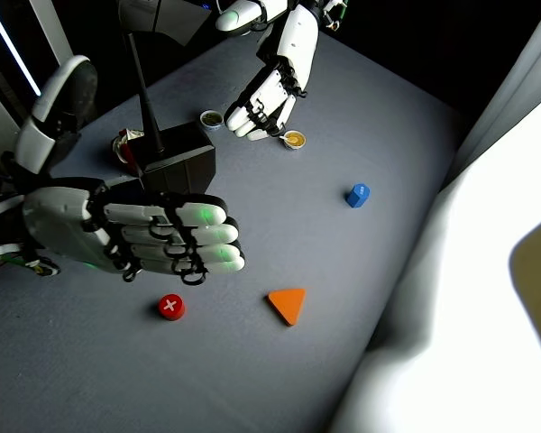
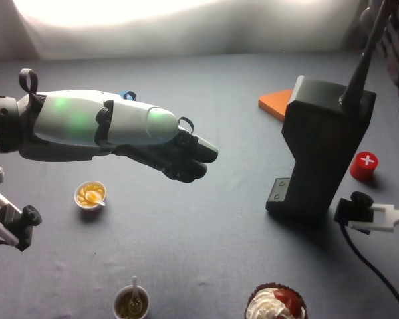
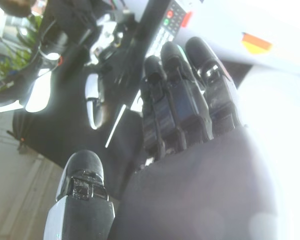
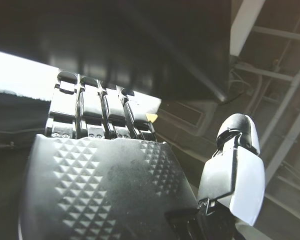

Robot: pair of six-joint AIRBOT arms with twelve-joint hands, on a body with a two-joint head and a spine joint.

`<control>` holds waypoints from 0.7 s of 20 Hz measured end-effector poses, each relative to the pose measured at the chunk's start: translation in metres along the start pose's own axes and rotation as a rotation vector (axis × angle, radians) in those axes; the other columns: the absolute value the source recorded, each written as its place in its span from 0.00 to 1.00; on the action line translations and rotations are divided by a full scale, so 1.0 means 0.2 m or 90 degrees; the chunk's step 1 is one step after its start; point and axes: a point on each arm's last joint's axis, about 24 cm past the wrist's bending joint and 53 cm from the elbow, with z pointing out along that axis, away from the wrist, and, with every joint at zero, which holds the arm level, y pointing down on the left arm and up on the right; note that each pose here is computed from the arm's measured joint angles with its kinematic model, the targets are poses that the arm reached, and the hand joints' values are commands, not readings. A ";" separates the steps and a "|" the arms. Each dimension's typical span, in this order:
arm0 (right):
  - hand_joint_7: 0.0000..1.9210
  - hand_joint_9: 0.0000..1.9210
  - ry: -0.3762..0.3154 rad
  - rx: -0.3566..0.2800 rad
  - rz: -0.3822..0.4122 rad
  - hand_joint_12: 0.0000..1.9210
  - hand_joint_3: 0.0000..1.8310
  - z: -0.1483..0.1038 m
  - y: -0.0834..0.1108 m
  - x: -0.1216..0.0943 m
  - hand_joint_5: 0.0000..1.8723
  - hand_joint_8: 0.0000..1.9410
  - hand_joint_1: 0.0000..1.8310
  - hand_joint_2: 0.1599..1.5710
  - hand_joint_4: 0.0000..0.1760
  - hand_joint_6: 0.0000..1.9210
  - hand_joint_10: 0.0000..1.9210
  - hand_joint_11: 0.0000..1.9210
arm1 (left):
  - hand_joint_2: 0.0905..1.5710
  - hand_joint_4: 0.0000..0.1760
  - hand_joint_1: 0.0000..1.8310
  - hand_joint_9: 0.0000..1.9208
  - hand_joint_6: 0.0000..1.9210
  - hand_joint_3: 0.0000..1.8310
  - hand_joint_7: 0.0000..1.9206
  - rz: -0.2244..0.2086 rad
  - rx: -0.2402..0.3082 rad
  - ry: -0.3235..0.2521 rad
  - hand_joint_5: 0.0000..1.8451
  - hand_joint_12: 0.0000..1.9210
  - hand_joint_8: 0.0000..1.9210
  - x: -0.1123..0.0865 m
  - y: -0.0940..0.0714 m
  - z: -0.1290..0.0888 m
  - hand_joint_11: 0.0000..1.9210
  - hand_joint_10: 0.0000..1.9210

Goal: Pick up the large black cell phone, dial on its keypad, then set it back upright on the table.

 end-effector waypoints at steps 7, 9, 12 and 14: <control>0.07 0.04 0.012 -0.006 0.005 0.21 0.00 0.02 0.13 0.04 0.04 0.00 0.09 0.52 0.03 0.00 0.00 0.00 | 0.73 0.00 0.00 0.27 0.00 0.00 0.29 0.002 -0.001 -0.005 0.24 0.46 0.00 -0.01 0.00 -0.01 0.07 0.00; 0.07 0.05 0.019 -0.008 0.002 0.23 0.00 0.02 0.18 0.05 0.04 0.00 0.10 0.52 0.00 0.00 0.00 0.00 | 0.73 0.00 0.00 0.27 0.00 0.00 0.29 0.003 -0.001 -0.004 0.24 0.46 0.00 -0.01 0.00 -0.01 0.07 0.00; 0.08 0.06 0.024 -0.008 0.002 0.28 0.00 0.02 0.24 0.07 0.05 0.00 0.09 0.52 0.02 0.00 0.00 0.00 | 0.73 0.00 0.00 0.27 0.00 0.00 0.29 0.003 -0.001 -0.007 0.23 0.46 0.00 -0.02 0.00 -0.02 0.07 0.00; 0.05 0.04 0.028 -0.008 0.002 0.22 0.00 0.02 0.28 0.08 0.02 0.00 0.08 0.54 0.00 0.00 0.00 0.00 | 0.73 0.00 0.00 0.28 0.00 0.00 0.29 0.004 0.000 -0.006 0.23 0.46 0.00 -0.02 -0.01 -0.02 0.08 0.00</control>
